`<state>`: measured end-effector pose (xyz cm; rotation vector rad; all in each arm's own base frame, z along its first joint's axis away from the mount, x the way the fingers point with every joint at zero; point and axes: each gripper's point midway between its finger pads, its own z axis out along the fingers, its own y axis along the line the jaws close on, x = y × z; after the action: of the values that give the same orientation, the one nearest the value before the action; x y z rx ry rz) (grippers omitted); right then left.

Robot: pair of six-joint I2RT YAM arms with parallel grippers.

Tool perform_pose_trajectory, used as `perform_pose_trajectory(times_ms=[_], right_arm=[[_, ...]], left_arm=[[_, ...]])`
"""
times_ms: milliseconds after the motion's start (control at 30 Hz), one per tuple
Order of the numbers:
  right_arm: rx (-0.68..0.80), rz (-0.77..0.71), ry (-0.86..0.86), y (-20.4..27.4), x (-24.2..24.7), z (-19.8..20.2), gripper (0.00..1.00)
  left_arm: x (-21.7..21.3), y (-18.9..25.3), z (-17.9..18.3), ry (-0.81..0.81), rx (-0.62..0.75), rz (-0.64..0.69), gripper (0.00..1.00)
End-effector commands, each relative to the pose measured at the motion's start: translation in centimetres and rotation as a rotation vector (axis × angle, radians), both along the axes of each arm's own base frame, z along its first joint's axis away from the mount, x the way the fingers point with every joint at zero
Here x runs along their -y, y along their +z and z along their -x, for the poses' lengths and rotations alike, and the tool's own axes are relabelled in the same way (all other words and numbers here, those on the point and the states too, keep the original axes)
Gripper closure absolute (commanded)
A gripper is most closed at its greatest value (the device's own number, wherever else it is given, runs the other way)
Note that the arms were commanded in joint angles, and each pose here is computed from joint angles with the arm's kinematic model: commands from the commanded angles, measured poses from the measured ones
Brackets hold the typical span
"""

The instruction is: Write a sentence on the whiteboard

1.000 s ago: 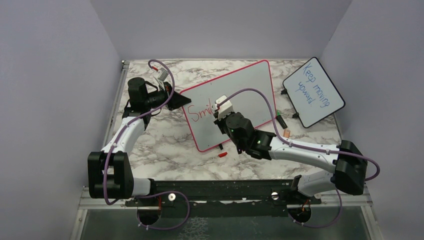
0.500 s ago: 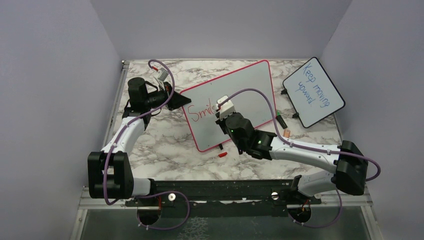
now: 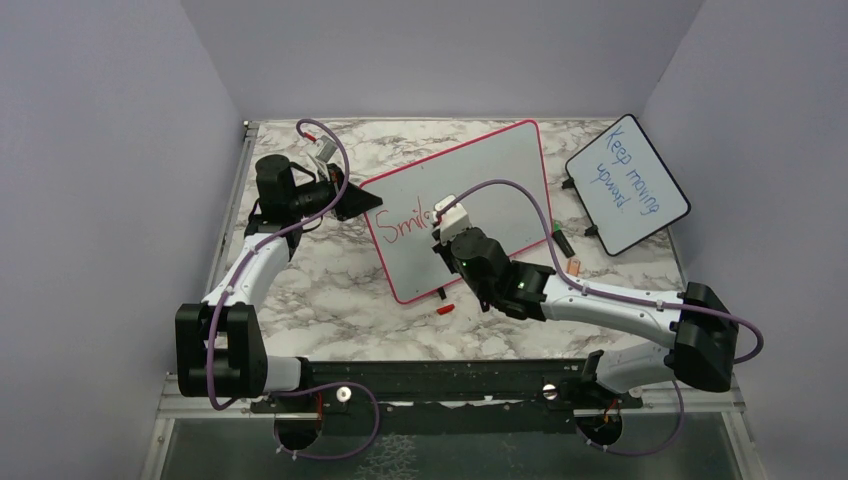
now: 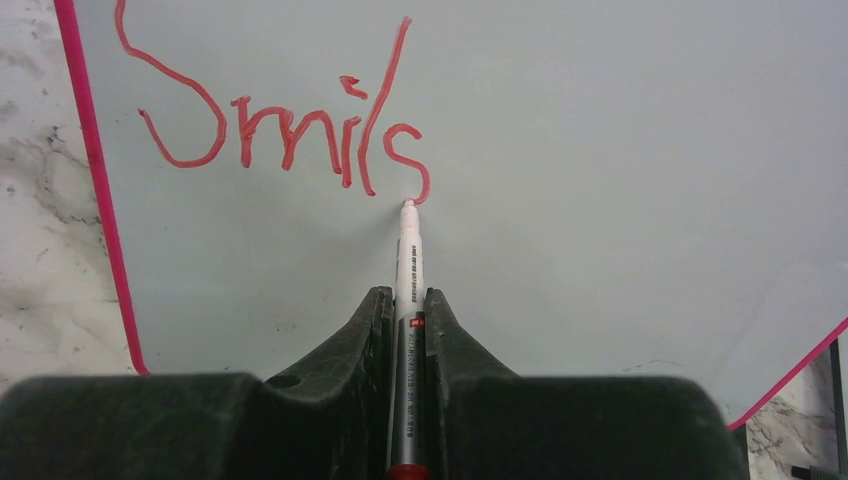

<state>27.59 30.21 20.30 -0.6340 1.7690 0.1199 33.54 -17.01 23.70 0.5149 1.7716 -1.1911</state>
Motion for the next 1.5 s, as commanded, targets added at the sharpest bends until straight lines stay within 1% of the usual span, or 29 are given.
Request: perform_pose_trajectory(times_ms=[0, 200, 333, 500, 800, 1000, 1133, 1333, 1467], right_arm=[[-0.030, -0.042, 0.051, -0.2, -0.8, 0.5, 0.99], [-0.003, -0.079, 0.044, 0.8, -1.5, 0.0, 0.99], [0.031, -0.107, 0.017, 2.0, -0.7, -0.1, 0.99], [0.052, -0.133, 0.025, 3.1, 0.0, 0.3, 0.99], [0.068, -0.114, -0.026, 3.0, 2.1, 0.4, 0.99], [0.091, -0.146, -0.041, 3.4, 3.2, 0.2, 0.99], [0.080, -0.163, -0.048, 3.2, 3.8, -0.4, 0.99], [0.091, -0.214, -0.041, 3.6, 3.9, -0.6, 0.99], [0.095, -0.222, -0.042, 3.5, 4.0, -0.7, 0.99]], left_arm=[[-0.2, -3.1, -0.7, 0.042, -0.019, -0.081, 1.00], [-0.2, -3.1, -0.7, 0.042, -0.019, -0.081, 1.00], [-0.2, -3.1, -0.7, 0.045, -0.018, -0.082, 1.00], [-0.2, -3.1, -0.7, 0.046, -0.017, -0.083, 1.00], [-0.3, -3.1, -0.8, 0.052, -0.018, -0.087, 1.00], [-0.3, -3.1, -0.8, 0.054, -0.020, -0.089, 1.00], [-0.4, -3.1, -0.8, 0.058, -0.018, -0.090, 1.00], [-0.3, -3.1, -0.8, 0.059, -0.017, -0.092, 1.00], [-0.3, -3.1, -0.8, 0.062, -0.019, -0.093, 1.00]])
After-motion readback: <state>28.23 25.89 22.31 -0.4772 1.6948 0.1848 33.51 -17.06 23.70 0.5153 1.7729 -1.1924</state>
